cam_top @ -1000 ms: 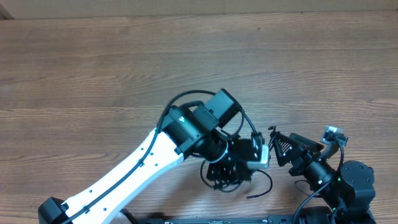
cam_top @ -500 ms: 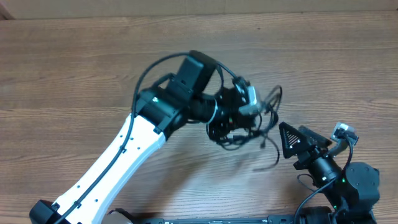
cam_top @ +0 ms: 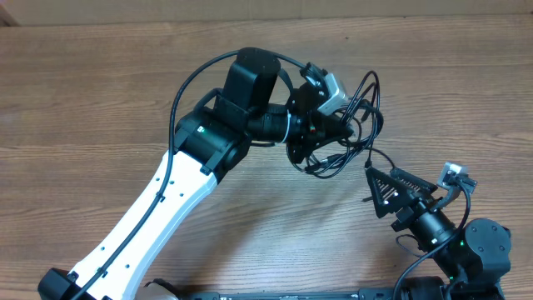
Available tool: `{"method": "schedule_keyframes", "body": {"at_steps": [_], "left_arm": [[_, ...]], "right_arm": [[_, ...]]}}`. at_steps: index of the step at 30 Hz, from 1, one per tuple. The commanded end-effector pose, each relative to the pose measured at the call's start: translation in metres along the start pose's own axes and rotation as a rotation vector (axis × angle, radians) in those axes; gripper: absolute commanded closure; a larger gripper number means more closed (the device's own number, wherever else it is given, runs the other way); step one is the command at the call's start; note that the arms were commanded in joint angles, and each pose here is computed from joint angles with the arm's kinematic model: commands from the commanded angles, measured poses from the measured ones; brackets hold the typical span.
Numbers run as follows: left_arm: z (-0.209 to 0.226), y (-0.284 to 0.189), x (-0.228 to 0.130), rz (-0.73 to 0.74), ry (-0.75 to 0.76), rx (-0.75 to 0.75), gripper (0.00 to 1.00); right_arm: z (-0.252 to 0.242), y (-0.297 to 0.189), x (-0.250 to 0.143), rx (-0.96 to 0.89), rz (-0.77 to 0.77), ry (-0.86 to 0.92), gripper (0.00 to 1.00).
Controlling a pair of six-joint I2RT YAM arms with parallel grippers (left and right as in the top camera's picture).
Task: Untangle cables
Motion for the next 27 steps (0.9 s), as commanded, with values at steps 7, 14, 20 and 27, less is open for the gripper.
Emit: {"method": "schedule_keyframes", "body": {"at_steps": [7, 14, 20, 27], "left_arm": [[-0.025, 0.003, 0.019, -0.057, -0.012, -0.081, 0.96], [-0.043, 0.016, 0.021, -0.059, 0.026, -0.140, 0.96], [-0.057, 0.013, 0.023, -0.052, 0.052, -0.337, 0.96], [-0.067, 0.007, 0.022, -0.034, 0.068, -0.498, 0.96]], "right_arm": [[0.005, -0.002, 0.006, 0.017, -0.030, 0.066, 0.10], [0.004, -0.002, 0.006, 0.008, -0.033, 0.067, 0.11], [-0.011, -0.003, 0.001, -0.145, -0.050, 0.101, 0.10], [-0.012, -0.003, 0.002, -0.158, -0.056, 0.101, 0.10]]}}
Point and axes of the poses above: each gripper's point midway between its finger pads, its own y axis out along the fingers, its own z axis along the line the jaws close on, x = y × z, the point moved 10 cm from there along -y, back along the fingers, and after that the axes turned 4 degrees about -y, right-handed, at the moved point
